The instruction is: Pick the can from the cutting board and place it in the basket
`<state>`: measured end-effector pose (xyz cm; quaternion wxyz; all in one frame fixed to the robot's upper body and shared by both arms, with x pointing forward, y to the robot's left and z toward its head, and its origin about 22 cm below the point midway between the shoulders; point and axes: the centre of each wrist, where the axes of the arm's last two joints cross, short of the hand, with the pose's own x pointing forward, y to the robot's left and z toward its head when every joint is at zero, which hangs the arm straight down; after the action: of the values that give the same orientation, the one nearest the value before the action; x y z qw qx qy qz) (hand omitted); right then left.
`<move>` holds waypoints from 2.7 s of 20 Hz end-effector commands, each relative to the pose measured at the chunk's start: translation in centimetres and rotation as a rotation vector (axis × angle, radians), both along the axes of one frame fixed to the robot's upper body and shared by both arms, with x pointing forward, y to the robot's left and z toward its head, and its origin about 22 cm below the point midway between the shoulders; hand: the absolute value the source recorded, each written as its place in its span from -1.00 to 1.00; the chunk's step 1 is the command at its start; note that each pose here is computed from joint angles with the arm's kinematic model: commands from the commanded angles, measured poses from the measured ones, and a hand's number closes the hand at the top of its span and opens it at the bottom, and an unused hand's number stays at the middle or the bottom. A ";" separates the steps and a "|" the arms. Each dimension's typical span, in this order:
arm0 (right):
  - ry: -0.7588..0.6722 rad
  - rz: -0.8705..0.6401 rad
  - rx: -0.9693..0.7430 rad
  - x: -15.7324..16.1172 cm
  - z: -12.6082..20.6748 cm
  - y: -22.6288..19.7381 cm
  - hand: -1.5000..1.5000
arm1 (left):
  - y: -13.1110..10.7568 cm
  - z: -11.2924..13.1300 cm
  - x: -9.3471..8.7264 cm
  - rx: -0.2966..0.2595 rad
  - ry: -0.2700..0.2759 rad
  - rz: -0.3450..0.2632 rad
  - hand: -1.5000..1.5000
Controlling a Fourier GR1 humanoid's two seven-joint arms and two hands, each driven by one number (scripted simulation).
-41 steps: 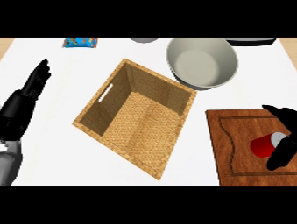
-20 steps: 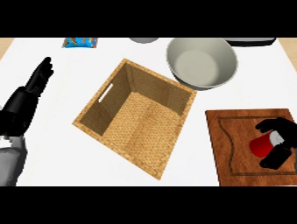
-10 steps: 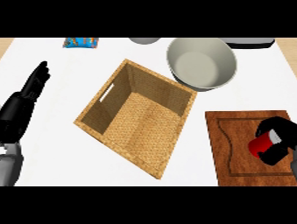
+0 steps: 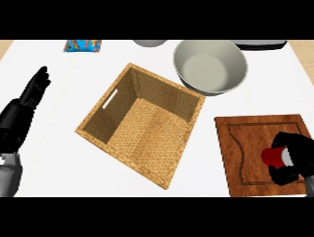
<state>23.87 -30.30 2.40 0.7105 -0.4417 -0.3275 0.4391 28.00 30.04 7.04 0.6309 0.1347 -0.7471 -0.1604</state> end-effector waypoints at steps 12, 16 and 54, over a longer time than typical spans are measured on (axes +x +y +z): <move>-0.847 -0.004 0.290 -7.9 11.7 5.6 1.00 | 0.4 0.0 0.2 -0.008 0.004 0.030 0.00; -0.948 0.053 0.392 -10.2 16.1 7.8 1.00 | -0.1 0.8 0.6 -0.001 -0.012 0.000 0.00; -0.405 0.162 0.174 4.9 26.2 29.0 1.00 | -1.0 -0.7 0.5 0.003 0.006 -0.001 0.00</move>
<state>28.44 -3.07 28.03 0.5982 -0.3435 -0.6392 0.3399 28.92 29.23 7.12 0.6297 0.1294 -0.7480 -0.1652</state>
